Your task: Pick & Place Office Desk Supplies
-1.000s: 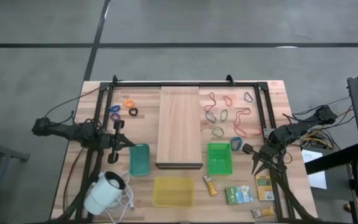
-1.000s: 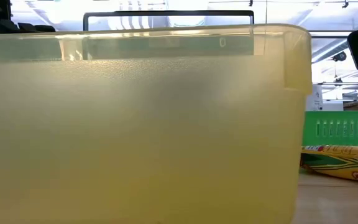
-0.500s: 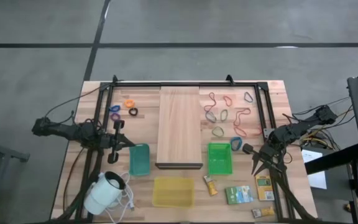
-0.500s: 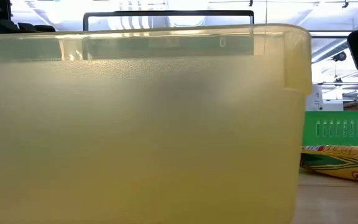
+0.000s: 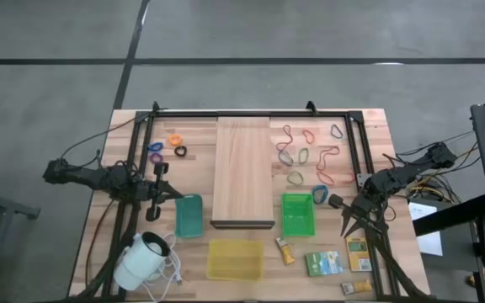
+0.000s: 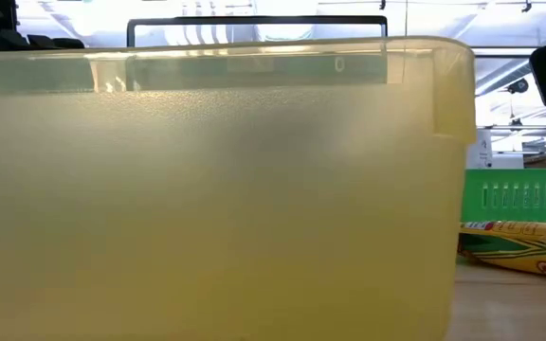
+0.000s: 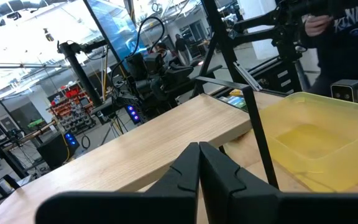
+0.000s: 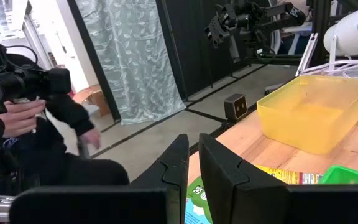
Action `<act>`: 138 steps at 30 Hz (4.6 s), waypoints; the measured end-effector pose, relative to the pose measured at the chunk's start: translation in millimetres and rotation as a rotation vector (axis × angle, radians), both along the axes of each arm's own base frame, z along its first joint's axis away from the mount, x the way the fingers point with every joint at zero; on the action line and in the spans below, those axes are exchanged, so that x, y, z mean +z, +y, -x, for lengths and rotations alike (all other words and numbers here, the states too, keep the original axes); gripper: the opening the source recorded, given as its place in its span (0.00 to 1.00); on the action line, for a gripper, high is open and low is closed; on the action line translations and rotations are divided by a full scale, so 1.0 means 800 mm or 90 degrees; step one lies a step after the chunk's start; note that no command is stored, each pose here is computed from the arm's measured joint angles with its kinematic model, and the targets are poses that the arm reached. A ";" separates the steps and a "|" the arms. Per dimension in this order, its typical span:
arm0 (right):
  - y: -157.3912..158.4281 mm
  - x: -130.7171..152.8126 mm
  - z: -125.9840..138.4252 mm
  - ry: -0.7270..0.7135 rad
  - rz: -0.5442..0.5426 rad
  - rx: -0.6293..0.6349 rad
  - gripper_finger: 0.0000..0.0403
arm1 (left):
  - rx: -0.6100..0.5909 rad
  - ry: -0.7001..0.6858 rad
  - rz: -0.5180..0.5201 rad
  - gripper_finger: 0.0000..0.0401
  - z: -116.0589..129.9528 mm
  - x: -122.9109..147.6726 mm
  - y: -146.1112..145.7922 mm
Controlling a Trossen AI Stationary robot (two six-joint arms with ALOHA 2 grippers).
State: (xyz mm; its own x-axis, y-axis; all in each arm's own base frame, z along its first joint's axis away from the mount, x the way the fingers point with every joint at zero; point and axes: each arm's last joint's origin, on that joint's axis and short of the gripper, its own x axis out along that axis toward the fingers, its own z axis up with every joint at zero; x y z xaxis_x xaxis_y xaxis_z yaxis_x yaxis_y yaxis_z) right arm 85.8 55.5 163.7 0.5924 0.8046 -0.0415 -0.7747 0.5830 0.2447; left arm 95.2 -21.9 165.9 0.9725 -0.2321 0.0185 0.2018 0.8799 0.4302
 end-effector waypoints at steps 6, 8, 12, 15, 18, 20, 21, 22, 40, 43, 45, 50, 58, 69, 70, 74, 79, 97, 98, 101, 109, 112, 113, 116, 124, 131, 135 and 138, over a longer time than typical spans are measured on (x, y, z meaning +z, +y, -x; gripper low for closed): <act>0.000 0.000 0.000 0.002 -0.001 0.000 0.10 | 0.000 0.000 0.000 0.03 0.000 0.000 0.000; 0.000 0.000 0.000 0.001 -0.001 0.000 0.10 | 0.000 0.000 0.000 0.03 0.000 0.000 0.000; 0.000 0.000 0.000 0.000 0.000 -0.001 0.10 | 0.000 0.000 0.000 0.03 0.000 0.000 0.000; -0.001 0.000 -0.001 -0.002 0.000 -0.023 0.10 | 0.000 0.000 0.000 0.03 0.000 0.000 0.000; -0.002 0.000 -0.002 -0.002 0.001 -0.050 0.10 | 0.000 0.000 0.000 0.03 0.000 0.000 0.000; -0.002 0.002 -0.003 -0.009 -0.002 -0.068 0.10 | 0.000 0.000 0.000 0.03 0.000 0.000 0.000; -0.003 0.003 -0.004 -0.014 -0.005 -0.082 0.10 | 0.001 0.000 0.000 0.03 0.000 0.000 0.000; -0.004 0.004 -0.005 -0.020 -0.009 -0.103 0.10 | 0.001 0.000 0.000 0.03 0.000 0.000 0.000; -0.015 0.046 -0.004 -0.268 -0.068 -0.290 0.10 | 0.001 0.000 0.000 0.03 0.000 0.000 0.000; -0.018 0.046 -0.006 -0.309 0.000 -0.375 0.10 | 0.001 0.000 0.000 0.03 0.000 0.000 0.000; -0.021 0.045 -0.008 -0.324 0.041 -0.431 0.10 | 0.001 0.000 0.000 0.03 0.000 0.000 0.000; -0.023 0.053 -0.005 -0.390 0.069 -0.464 0.09 | 0.001 0.000 0.000 0.03 0.000 0.000 0.000; -0.025 0.067 -0.002 -0.469 0.047 -0.487 0.09 | 0.001 0.000 0.000 0.03 0.000 0.000 0.000; -0.019 0.101 -0.014 -0.504 0.132 -0.498 0.09 | 0.000 0.000 0.000 0.03 0.000 0.000 0.000; -0.018 0.108 -0.017 -0.501 0.135 -0.497 0.09 | 0.000 0.000 0.000 0.03 0.000 0.000 0.000; -0.013 0.130 -0.036 -0.459 0.214 -0.554 0.09 | 0.000 0.000 0.000 0.03 0.000 0.000 0.000; -0.016 0.148 -0.075 -0.238 0.416 -0.749 0.09 | 0.000 0.000 0.000 0.03 0.000 0.000 0.000; -0.065 0.129 -0.149 0.320 0.476 -0.763 0.09 | 0.000 0.000 0.000 0.03 0.000 0.000 0.000; -0.074 0.124 -0.152 0.341 0.473 -0.775 0.09 | 0.000 0.000 0.000 0.03 0.000 0.000 0.000; -0.106 0.111 -0.159 0.420 0.425 -0.807 0.09 | 0.000 0.000 0.000 0.03 0.000 0.000 0.000; -0.192 0.082 -0.162 0.552 0.228 -0.901 0.10 | 0.000 0.000 0.000 0.03 0.000 0.000 0.000; -0.214 0.071 -0.163 0.587 0.161 -0.925 0.12 | 0.000 0.000 0.000 0.03 0.000 0.000 0.000; -0.219 0.066 -0.163 0.602 0.152 -0.925 0.13 | 0.000 0.000 0.000 0.03 0.000 0.000 0.000; -0.229 0.047 -0.169 0.641 0.149 -0.923 0.17 | 0.000 0.000 0.000 0.03 0.000 0.000 0.000; -0.242 0.000 -0.187 0.720 0.172 -0.909 0.33 | 0.001 0.000 0.000 0.03 0.000 0.000 0.000; -0.246 -0.013 -0.193 0.720 0.187 -0.913 0.43 | 0.001 0.000 0.000 0.03 0.000 0.000 0.000; -0.249 -0.018 -0.198 0.708 0.190 -0.914 0.43 | 0.001 0.000 0.000 0.03 0.000 0.000 0.000; -0.251 -0.024 -0.202 0.708 0.180 -0.920 0.43 | 0.001 0.000 0.000 0.03 0.000 0.000 0.000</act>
